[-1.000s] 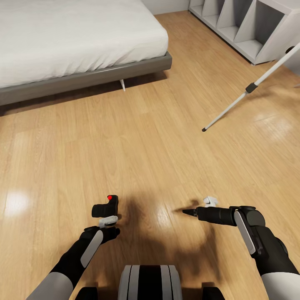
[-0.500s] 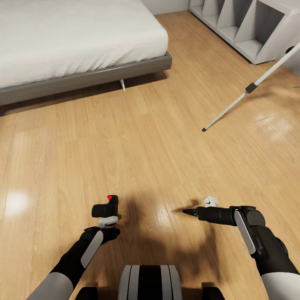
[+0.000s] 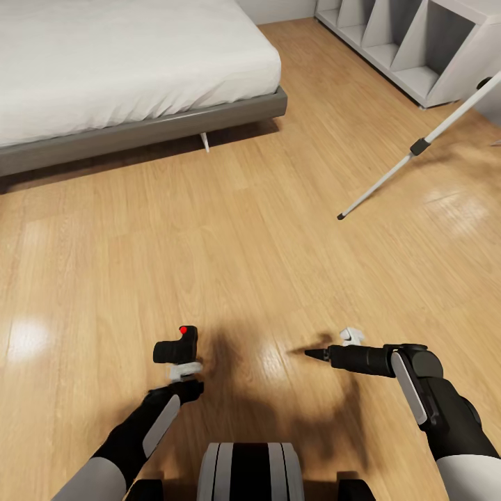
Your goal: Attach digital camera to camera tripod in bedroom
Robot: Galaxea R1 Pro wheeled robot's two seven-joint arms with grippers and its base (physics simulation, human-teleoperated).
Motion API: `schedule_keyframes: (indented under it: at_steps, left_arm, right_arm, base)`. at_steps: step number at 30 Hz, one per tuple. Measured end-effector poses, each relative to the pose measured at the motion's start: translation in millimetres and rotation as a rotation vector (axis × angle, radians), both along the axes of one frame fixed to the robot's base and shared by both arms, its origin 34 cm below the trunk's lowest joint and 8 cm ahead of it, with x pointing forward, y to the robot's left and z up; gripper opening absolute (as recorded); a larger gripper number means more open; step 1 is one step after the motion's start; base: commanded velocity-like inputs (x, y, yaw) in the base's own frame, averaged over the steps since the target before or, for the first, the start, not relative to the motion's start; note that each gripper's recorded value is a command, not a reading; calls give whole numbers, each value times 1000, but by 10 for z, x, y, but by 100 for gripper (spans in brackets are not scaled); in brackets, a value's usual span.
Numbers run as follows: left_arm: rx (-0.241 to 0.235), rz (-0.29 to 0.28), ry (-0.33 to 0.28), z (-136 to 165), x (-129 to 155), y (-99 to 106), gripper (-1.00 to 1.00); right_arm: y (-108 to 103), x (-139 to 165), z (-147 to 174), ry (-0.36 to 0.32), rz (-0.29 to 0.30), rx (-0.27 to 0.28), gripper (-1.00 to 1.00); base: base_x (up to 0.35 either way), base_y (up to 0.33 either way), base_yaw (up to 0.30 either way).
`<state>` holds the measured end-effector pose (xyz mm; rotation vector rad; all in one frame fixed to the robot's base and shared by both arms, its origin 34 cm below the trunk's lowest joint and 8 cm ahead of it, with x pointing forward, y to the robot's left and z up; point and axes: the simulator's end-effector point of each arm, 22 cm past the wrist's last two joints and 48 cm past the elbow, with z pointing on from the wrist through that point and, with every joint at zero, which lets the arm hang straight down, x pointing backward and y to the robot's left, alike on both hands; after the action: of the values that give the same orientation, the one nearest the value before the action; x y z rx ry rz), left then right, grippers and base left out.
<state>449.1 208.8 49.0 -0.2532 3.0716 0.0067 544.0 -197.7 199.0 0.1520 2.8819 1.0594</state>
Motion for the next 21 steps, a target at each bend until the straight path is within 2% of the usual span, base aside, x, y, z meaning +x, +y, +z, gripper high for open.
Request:
schedule_keyframes:
  at_steps: [6,21]
  left_arm:
    - [0,-19,-5,-4,-11,-36,100]
    - [2,-24,-8,-3,-4,-44,100]
  right_arm:
    - [0,0,0,0,0,0,100]
    - [0,0,0,0,0,0,100]
  base:
    - [0,0,0]
    - [0,0,0]
